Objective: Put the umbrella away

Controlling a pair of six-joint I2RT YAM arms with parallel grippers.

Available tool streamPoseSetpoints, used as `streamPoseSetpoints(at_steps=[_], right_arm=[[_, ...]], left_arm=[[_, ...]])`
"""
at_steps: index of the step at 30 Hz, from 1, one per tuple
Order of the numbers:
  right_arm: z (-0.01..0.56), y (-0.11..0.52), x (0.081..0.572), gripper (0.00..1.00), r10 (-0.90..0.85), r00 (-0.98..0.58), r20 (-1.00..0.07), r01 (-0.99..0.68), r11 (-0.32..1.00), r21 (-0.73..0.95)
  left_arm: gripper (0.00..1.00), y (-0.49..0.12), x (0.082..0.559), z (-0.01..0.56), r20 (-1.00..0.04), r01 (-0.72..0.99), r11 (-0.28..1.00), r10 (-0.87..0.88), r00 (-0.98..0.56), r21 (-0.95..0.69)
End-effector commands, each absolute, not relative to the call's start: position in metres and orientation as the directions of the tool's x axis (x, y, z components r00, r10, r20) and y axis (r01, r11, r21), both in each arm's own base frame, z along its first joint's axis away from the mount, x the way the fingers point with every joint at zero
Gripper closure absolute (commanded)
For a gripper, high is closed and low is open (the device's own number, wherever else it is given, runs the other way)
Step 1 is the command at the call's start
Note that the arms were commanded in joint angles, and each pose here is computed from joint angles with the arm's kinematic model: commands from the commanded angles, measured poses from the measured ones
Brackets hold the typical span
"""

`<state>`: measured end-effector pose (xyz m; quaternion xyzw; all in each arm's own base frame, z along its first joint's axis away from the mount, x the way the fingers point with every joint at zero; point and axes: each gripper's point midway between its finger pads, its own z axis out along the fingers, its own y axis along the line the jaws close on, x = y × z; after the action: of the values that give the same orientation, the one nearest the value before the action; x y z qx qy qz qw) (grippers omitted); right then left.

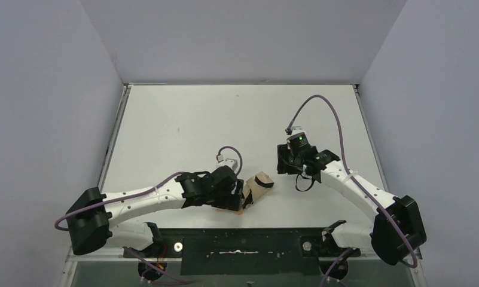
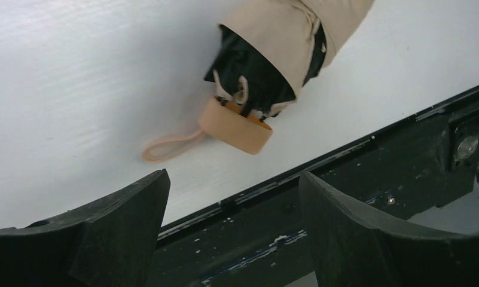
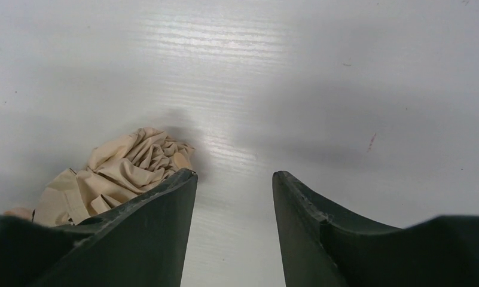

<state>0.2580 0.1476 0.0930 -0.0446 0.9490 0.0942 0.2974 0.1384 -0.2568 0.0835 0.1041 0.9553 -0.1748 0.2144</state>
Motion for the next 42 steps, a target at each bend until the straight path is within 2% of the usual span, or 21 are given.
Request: streamPoseSetpoints(at_steps=[1, 3, 10, 20, 25, 31, 37, 39, 42], right_arm=[[0.101, 0.159, 0.263, 0.48, -0.016, -0.796, -0.605, -0.173, 0.964, 0.202], [0.1, 0.163, 0.264, 0.47, -0.015, -0.799, -0.601, -0.182, 0.959, 0.219], [0.09, 0.173, 0.275, 0.45, -0.019, -0.795, -0.606, -0.203, 0.951, 0.235], [0.081, 0.191, 0.276, 0.48, -0.063, -0.813, -0.58, -0.27, 0.922, 0.278], [0.073, 0.19, 0.265, 0.5, -0.045, -0.84, -0.54, -0.243, 0.922, 0.301], [0.067, 0.188, 0.256, 0.51, 0.021, -0.864, -0.503, -0.17, 0.928, 0.331], [0.081, 0.144, 0.269, 0.47, 0.113, -0.813, -0.571, 0.005, 0.982, 0.187], [0.092, 0.125, 0.271, 0.46, 0.145, -0.776, -0.613, 0.069, 0.987, 0.145], [0.103, 0.107, 0.269, 0.45, 0.179, -0.751, -0.636, 0.117, 0.983, 0.138]], left_arm=[[0.23, -0.29, 0.124, 0.07, -0.377, 0.198, 0.91, 0.051, -0.925, -0.363], [0.23, -0.299, 0.121, 0.06, -0.342, 0.171, 0.914, 0.037, -0.939, -0.368], [0.27, -0.324, 0.128, 0.042, -0.332, 0.163, 0.913, 0.032, -0.943, -0.375], [0.59, -0.319, 0.16, 0.02, -0.327, 0.108, 0.935, -0.009, -0.945, -0.339], [0.61, -0.302, 0.191, 0.015, -0.343, 0.074, 0.953, -0.033, -0.939, -0.293], [0.65, -0.306, 0.22, 0.018, -0.369, 0.115, 0.953, 0.004, -0.929, -0.28], [0.62, -0.305, 0.227, 0.023, -0.377, 0.155, 0.952, 0.047, -0.925, -0.264], [0.57, -0.302, 0.224, 0.028, -0.389, 0.173, 0.947, 0.057, -0.919, -0.27], [0.43, -0.3, 0.219, 0.033, -0.415, 0.216, 0.93, 0.078, -0.906, -0.297]])
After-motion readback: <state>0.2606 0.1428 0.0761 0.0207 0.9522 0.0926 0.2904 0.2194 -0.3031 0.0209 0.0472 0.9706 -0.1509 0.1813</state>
